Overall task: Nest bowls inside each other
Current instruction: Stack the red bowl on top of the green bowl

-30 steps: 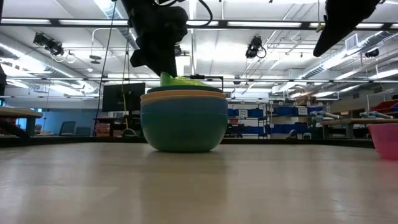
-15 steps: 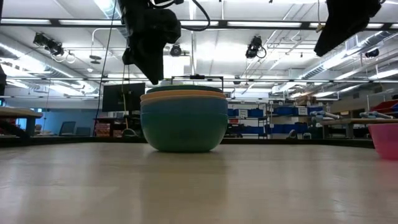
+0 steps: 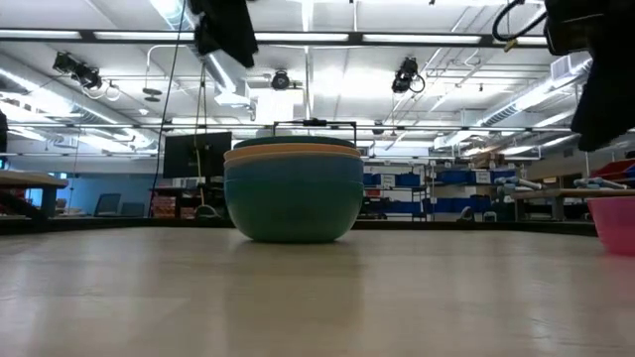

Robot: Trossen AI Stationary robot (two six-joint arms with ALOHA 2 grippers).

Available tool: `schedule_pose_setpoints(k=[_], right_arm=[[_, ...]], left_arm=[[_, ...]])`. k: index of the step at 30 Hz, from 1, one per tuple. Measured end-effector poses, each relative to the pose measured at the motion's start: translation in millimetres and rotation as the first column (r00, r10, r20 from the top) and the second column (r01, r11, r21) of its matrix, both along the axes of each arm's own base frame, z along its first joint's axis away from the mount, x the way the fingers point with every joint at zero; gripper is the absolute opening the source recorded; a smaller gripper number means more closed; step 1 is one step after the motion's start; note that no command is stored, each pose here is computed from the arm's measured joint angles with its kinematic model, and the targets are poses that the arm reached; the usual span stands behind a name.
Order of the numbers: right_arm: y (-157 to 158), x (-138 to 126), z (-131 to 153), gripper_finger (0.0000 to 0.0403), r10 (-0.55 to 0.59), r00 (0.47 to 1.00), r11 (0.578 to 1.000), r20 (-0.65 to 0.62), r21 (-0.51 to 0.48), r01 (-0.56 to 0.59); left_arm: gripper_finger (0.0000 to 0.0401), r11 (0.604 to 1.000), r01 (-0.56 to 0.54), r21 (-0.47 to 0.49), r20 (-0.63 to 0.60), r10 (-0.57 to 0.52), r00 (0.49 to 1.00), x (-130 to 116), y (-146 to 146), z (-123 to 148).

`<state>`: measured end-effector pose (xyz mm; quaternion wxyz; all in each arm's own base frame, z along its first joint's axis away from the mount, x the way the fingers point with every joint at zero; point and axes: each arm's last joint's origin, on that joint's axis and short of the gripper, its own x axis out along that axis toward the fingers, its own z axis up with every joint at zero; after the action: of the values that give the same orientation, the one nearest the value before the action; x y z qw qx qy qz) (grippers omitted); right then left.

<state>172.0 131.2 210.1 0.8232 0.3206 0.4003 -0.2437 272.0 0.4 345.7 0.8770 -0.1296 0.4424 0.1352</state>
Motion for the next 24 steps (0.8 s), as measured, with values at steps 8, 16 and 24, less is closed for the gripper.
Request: schedule_pose_setpoints(k=[8, 16, 24], right_arm=[[12, 8, -15, 0.0144, 0.006, 0.991, 0.999, -0.137, 0.052, 0.001], [19, 19, -5, 0.0144, -0.030, 0.963, 0.998, -0.267, -0.060, 0.014], [32, 30, -20, 0.0144, -0.056, 0.908, 0.995, -0.415, -0.098, 0.017]], left_arm=[[0.0152, 0.994, -0.088, 0.071, 0.058, 0.084, 0.995, -44, -12, 27], [0.0152, 0.988, -0.130, 0.082, 0.110, 0.121, 0.987, -56, -17, 35], [0.0152, 0.988, -0.133, 0.083, 0.110, 0.123, 0.986, -56, -17, 35]])
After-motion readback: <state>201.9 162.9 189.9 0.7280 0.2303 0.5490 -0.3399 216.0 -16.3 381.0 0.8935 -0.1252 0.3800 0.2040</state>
